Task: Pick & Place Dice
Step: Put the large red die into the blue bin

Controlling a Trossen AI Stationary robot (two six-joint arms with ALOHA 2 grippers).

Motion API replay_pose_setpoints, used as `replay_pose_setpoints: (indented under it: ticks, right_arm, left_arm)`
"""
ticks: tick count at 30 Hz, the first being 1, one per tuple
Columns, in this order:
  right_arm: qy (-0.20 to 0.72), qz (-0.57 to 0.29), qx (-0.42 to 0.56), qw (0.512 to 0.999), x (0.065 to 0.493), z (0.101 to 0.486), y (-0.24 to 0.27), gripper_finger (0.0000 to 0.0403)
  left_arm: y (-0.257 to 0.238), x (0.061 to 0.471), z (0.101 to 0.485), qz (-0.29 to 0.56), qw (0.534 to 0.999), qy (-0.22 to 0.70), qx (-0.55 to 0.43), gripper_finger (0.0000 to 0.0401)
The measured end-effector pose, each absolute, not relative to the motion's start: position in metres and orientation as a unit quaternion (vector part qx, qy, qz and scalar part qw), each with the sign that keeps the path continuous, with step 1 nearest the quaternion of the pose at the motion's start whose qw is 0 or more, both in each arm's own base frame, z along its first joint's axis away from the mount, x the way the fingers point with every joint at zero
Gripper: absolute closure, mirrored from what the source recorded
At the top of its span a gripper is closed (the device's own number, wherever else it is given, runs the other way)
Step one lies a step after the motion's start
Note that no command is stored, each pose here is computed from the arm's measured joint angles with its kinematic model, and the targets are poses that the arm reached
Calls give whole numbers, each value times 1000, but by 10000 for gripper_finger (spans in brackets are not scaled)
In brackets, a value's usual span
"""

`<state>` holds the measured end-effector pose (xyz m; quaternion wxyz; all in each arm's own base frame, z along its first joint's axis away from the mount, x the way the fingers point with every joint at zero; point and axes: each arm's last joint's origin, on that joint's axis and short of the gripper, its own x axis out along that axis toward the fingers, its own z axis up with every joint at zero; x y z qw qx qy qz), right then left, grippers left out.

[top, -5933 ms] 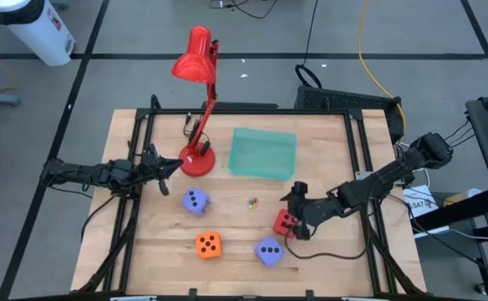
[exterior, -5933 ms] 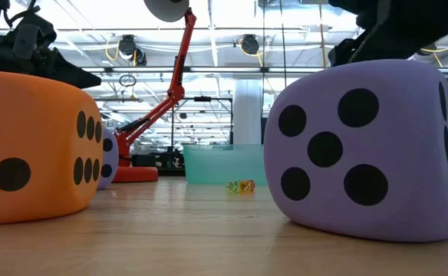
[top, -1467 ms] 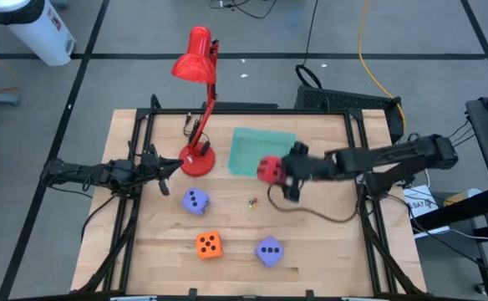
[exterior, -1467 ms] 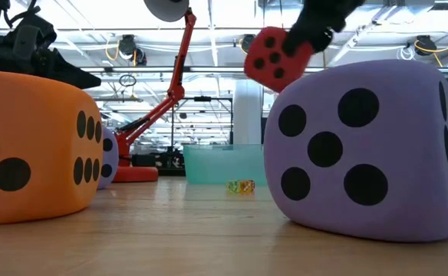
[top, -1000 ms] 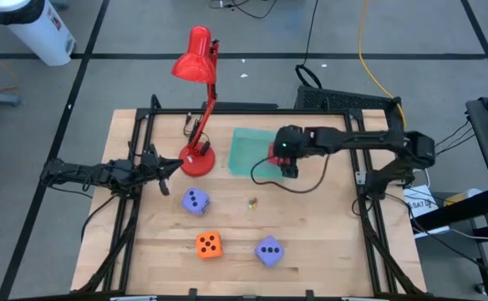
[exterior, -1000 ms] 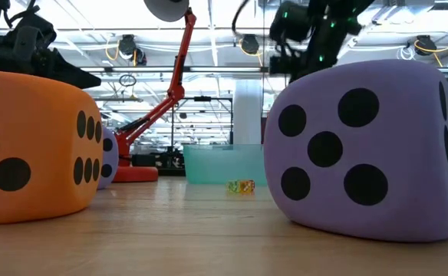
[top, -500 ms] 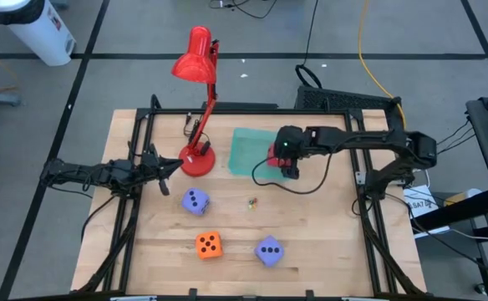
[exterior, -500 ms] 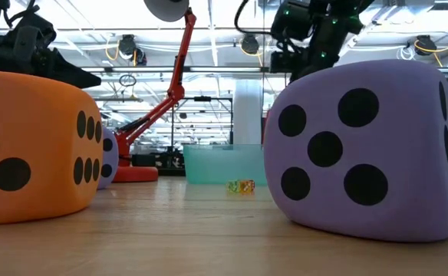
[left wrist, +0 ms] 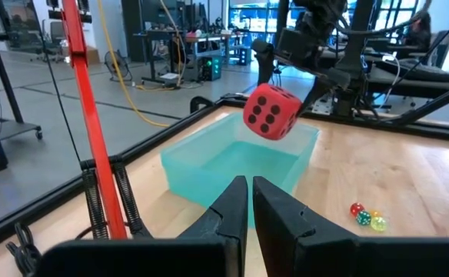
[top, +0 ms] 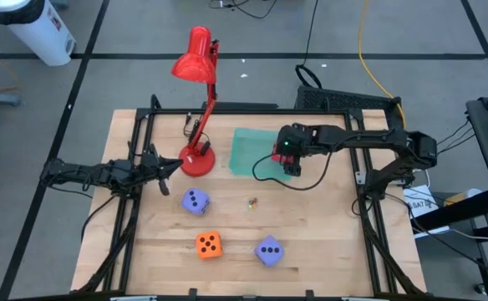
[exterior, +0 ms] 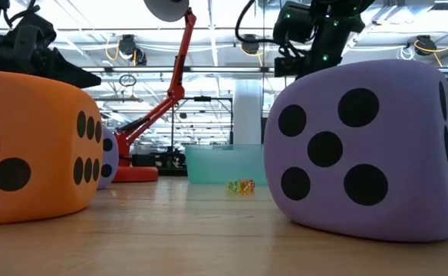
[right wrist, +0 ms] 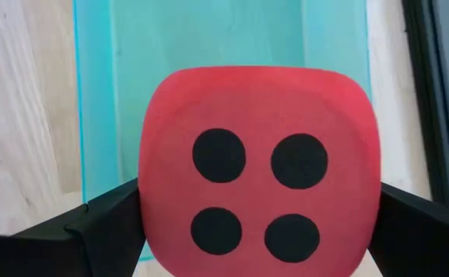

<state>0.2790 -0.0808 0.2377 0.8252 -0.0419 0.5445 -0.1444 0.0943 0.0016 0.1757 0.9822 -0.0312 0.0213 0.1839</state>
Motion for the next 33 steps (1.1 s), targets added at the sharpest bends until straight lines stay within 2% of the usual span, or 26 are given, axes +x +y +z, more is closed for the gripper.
replay_pose_setpoints:
  ticks: [7,10,14,24,33]
  right_arm:
    - [540,-120,-35,833,280,238,-79,3]
    - [538,-115,-45,834,279,240,-79,3]
    - [545,-102,-60,830,279,239,-78,3]
    - [537,-89,-80,835,281,240,-76,3]
    - [516,-69,-74,850,283,244,-75,3]
  left_arm:
    - [-1,98,178,147,989,18,-26,372]
    - [-2,103,191,133,991,14,-26,392]
    - [-6,118,208,109,993,43,-19,396]
    - [2,208,248,136,988,49,46,398]
    - [32,298,243,78,992,91,44,399]
